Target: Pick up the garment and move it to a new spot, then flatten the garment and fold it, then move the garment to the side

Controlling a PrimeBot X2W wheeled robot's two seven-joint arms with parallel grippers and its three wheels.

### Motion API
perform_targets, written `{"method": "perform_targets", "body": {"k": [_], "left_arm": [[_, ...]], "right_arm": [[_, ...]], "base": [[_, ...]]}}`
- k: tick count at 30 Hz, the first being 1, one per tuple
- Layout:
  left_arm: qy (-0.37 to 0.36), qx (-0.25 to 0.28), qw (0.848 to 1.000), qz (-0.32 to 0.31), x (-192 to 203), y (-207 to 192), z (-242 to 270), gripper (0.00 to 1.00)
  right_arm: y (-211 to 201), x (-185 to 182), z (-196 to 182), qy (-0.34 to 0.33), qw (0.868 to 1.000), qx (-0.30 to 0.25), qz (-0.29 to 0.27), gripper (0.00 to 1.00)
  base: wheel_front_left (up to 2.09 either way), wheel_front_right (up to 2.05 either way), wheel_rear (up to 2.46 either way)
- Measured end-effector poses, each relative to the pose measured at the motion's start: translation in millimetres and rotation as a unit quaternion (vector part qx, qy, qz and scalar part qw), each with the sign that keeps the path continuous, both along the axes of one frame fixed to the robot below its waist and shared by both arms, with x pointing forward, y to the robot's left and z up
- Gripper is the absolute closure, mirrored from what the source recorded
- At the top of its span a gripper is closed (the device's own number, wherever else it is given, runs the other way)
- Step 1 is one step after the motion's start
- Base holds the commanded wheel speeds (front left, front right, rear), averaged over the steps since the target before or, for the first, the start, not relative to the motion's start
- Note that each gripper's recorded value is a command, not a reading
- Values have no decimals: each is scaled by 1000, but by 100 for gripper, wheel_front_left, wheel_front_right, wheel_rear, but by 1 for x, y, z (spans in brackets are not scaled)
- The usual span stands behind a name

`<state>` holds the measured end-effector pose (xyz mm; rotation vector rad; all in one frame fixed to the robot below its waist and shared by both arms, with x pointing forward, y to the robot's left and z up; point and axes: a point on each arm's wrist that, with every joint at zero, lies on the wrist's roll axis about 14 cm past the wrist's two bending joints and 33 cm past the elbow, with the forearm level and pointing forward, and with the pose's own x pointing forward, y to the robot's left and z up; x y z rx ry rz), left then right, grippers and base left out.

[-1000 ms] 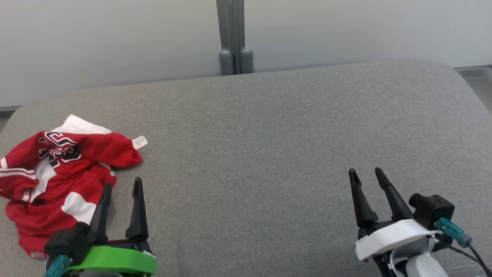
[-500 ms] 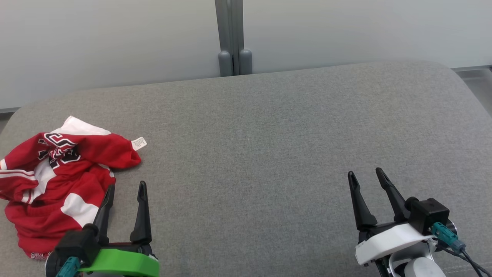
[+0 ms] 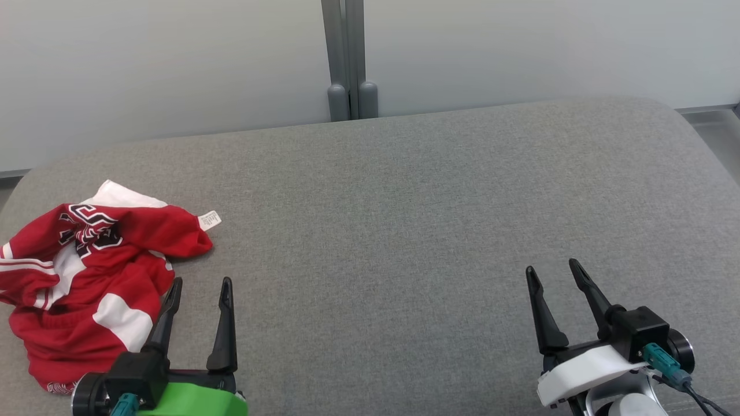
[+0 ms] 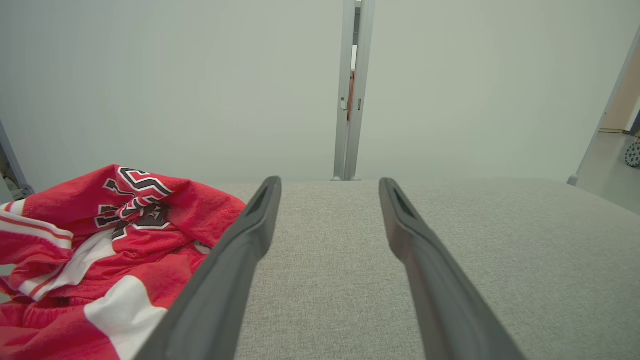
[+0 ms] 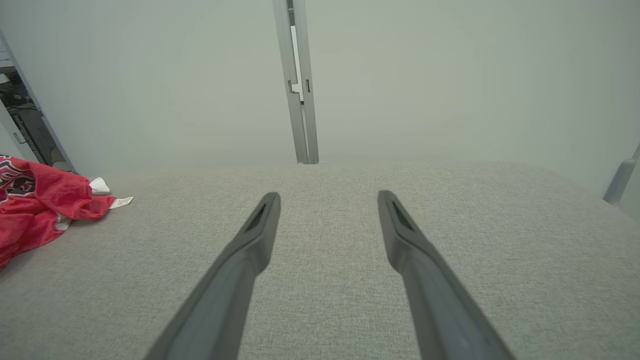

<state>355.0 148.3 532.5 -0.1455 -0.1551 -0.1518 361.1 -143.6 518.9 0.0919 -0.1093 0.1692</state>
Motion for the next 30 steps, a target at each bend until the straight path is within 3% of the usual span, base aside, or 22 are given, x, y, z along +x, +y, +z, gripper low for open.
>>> {"method": "perform_targets", "body": {"k": [9,30], "left_arm": [[-7,26,1000,-7,-2,-5,0,0],[-3,27,1000,-3,-5,-2,-2,0]], "right_arm": [[0,-1,1,-9,1000,-29,2,0],[-4,-4,-5,0,999,-32,-5,0]], "base": [[0,0,0],[0,0,0]]}}
